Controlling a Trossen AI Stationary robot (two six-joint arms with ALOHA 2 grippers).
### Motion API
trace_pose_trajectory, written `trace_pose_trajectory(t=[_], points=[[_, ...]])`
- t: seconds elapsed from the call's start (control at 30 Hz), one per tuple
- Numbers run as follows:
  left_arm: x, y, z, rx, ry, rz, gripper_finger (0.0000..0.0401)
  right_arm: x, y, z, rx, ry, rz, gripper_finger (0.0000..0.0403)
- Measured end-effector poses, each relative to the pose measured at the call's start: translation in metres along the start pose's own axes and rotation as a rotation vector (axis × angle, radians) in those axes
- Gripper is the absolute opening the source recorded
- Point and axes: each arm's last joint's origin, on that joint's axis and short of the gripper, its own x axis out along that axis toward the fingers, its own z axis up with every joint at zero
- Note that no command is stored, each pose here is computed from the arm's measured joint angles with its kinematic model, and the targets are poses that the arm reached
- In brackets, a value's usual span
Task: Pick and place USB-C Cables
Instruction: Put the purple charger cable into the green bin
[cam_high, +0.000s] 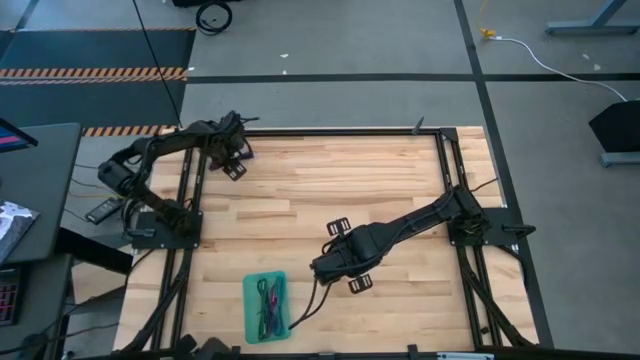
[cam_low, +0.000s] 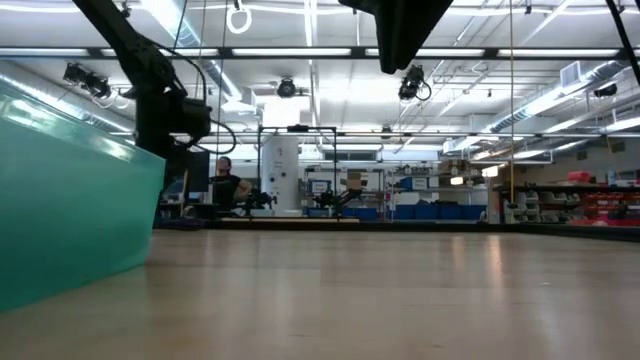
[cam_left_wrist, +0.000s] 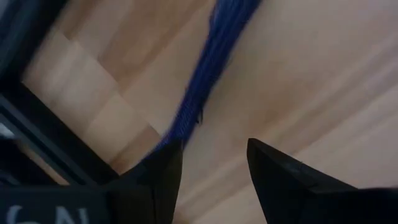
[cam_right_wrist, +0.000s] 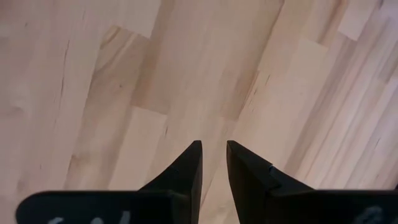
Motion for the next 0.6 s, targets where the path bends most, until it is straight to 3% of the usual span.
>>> trace_pose_trajectory(t=[0.33, 0.6], points=[[-0.015, 0.008, 0.033, 0.155, 0.025, -0.066, 0.0179, 0.000, 0.001, -0.001, -0.008, 0.005, 0.016, 0.0079], [0.011, 0.013, 0.042, 0.229, 0.107, -0.121, 0.0179, -0.002, 0.008, -0.002, -0.029, 0.018, 0.027, 0.0079]])
